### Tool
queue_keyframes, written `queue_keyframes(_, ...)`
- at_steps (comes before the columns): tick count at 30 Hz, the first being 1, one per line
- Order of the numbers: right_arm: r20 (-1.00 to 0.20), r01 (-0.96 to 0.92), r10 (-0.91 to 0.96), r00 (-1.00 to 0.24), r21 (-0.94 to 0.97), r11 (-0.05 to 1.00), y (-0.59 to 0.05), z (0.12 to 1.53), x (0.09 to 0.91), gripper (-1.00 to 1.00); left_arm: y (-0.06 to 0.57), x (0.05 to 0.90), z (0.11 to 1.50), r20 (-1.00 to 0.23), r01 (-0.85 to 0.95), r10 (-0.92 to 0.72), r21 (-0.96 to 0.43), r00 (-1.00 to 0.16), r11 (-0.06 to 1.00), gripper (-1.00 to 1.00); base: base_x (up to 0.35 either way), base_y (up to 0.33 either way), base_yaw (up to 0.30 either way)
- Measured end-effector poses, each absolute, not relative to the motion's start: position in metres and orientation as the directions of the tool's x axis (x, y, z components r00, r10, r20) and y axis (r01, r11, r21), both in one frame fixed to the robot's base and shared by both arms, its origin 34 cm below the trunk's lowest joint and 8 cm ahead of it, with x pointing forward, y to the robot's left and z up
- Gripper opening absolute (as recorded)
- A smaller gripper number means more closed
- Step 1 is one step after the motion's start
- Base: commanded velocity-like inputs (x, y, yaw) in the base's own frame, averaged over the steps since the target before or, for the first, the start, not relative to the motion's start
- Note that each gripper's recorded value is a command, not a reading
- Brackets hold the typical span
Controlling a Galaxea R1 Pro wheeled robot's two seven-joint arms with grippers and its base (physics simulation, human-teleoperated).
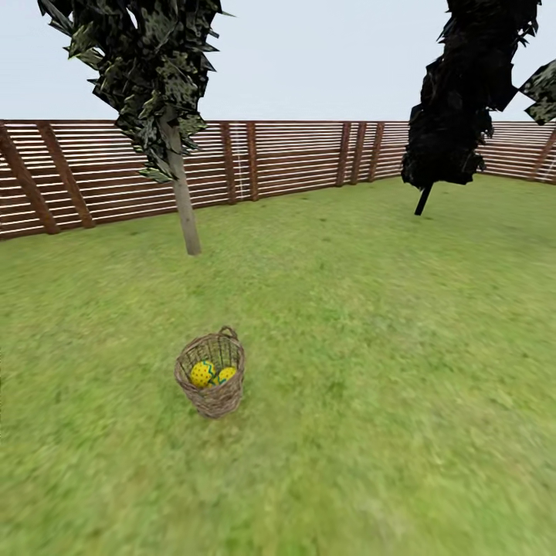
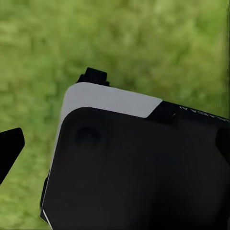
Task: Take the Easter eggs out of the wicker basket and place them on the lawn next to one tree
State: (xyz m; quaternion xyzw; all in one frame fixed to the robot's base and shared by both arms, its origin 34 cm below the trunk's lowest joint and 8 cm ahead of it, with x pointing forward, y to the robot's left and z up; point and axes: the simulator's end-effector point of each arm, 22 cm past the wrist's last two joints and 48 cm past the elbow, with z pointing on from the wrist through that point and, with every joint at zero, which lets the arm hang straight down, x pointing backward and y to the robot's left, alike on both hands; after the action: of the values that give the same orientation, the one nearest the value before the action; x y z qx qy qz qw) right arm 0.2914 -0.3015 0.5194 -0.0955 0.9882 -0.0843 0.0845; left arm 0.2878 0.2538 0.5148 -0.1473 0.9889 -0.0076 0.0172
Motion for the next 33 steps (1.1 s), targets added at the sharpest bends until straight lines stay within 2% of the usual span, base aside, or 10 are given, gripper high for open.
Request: queue_keyframes(33, -0.151, -0.173, -0.201, -0.968, -0.182, 0.968, -0.3008, 0.5193, 0.2913, 1.00, 0.2527, 0.2877, 0.5148, -0.031, -0.291, -0.291, -0.021, -0.956, 0.957, 1.00, 0.324, -0.110, 0.003)
